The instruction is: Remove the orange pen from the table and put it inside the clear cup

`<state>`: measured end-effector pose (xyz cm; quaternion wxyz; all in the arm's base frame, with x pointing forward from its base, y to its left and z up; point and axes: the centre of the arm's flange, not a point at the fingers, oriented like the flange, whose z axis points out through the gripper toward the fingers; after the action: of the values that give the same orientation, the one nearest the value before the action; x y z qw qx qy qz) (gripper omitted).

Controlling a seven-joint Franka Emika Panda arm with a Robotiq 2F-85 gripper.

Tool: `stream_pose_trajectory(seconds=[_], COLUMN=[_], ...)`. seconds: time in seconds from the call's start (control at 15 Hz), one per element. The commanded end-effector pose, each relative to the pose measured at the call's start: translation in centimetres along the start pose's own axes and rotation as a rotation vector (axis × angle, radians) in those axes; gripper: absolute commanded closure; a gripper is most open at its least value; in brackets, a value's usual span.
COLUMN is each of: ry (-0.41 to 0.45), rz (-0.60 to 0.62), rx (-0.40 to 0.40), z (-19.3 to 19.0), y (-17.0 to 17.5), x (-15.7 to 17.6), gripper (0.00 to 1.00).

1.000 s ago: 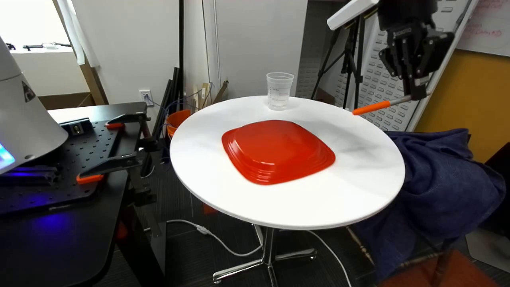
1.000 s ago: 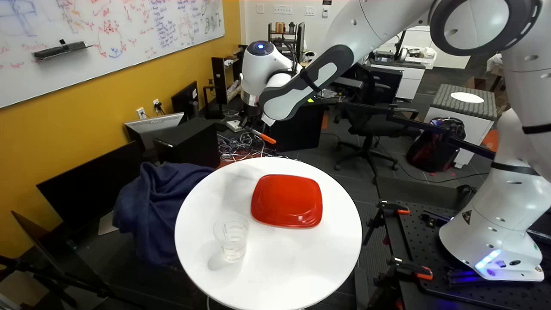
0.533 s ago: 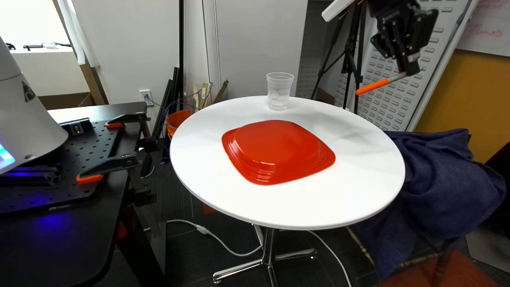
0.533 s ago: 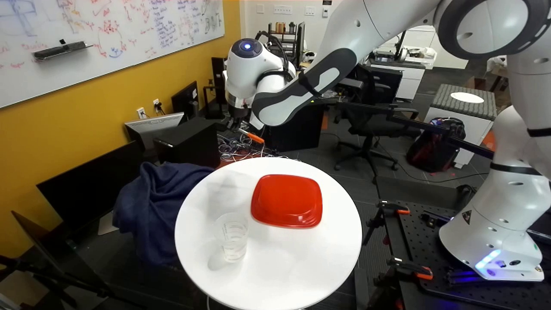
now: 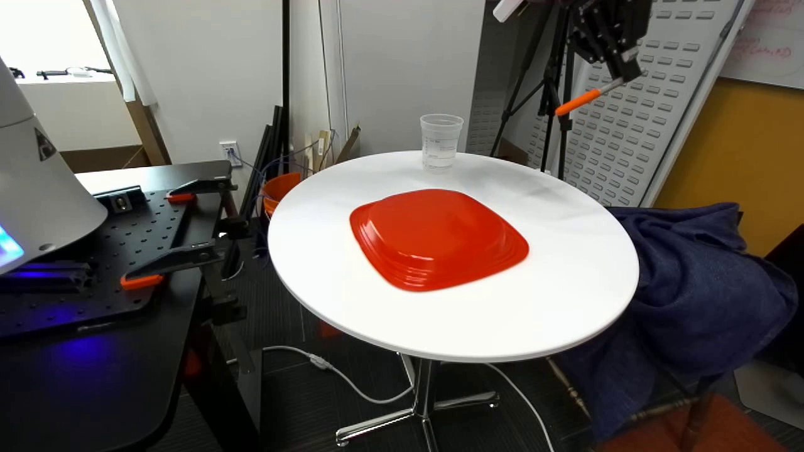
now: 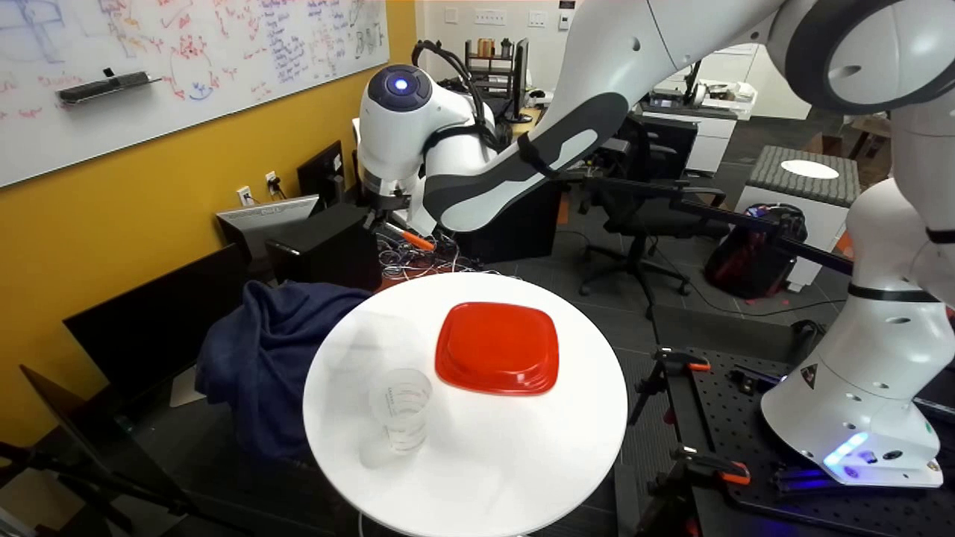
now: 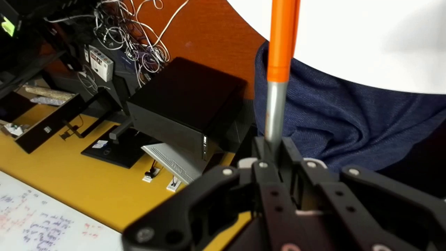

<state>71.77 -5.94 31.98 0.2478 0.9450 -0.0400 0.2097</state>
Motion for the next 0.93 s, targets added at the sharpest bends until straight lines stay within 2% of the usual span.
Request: stream_pose_trajectory(seconds=[0.0,0.47,0.6,0.67,0.73,0.87], ry=[0.026,0.051,0.01,0.033,0.026,0.024], rz=[-0.008,-0.021,-0.04,-0.042,-0.045,-0.046], rx=[-0.048,-0.074,-0.095,-0.053,-0.052,-0.047], z=[-2.8,-6.0,-6.3,-5.9,-5.9,-5.9], y=[-3.3,-8.6,-8.8,-8.6,-9.0,-9.1], x=[1.6,2.5,2.0,1.7,1.6,1.5], gripper=[0.97,0.97,0.97,0.97,0.87,0.87])
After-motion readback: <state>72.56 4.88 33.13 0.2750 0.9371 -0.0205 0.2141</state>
